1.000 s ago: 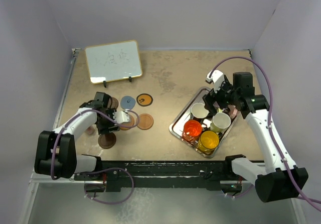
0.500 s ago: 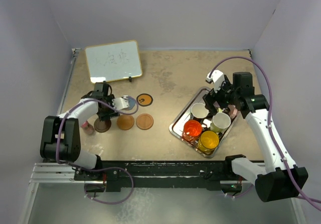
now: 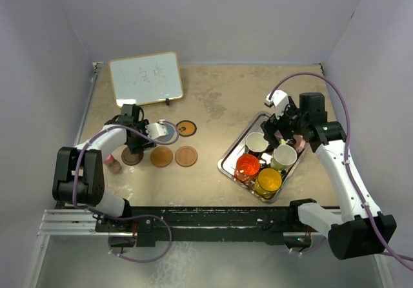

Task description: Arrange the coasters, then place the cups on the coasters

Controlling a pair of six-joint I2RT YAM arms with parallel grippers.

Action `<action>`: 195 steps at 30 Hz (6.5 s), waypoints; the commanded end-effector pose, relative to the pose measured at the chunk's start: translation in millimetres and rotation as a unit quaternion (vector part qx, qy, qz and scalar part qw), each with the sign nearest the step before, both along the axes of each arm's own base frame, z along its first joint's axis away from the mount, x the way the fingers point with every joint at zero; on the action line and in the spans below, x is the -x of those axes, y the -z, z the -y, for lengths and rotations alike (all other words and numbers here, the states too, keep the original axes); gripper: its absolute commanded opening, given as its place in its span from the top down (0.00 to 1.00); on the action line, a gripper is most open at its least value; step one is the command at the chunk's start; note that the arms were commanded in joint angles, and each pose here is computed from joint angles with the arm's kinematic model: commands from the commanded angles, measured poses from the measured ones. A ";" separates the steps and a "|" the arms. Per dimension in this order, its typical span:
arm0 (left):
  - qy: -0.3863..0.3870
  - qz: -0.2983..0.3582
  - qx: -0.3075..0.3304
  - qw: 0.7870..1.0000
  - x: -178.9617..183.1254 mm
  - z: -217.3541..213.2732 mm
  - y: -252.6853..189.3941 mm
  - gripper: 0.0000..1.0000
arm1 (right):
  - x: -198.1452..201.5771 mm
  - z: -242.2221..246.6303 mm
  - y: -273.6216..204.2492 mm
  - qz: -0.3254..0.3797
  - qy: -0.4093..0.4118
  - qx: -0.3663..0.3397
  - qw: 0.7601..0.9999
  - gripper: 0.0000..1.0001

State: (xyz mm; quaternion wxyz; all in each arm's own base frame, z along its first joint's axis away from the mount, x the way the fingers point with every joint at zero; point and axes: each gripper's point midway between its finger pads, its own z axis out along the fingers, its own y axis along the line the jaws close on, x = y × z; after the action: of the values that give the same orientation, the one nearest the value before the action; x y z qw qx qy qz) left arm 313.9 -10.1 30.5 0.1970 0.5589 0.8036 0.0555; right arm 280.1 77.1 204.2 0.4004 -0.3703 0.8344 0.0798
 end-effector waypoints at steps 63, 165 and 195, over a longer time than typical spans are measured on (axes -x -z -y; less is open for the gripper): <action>-0.014 -0.033 -0.005 0.999 32.6 -7.2 6.0 0.36 | -4.1 0.8 -9.0 0.010 0.000 0.001 1.000 0.00; -0.272 -0.206 0.171 0.924 54.0 -26.0 10.6 0.44 | -6.0 5.4 -1.8 0.006 0.004 0.015 1.000 0.00; -0.262 -0.001 0.229 0.937 -4.2 -24.5 -82.7 0.37 | -12.5 5.3 -17.6 0.021 0.027 0.000 0.999 0.00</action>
State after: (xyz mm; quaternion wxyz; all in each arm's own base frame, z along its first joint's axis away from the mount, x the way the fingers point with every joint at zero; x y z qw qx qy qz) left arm 281.1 19.6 62.9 0.1838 0.2736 0.9389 -0.0993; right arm 283.1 73.3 198.3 0.3905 -0.3659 0.8418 0.0712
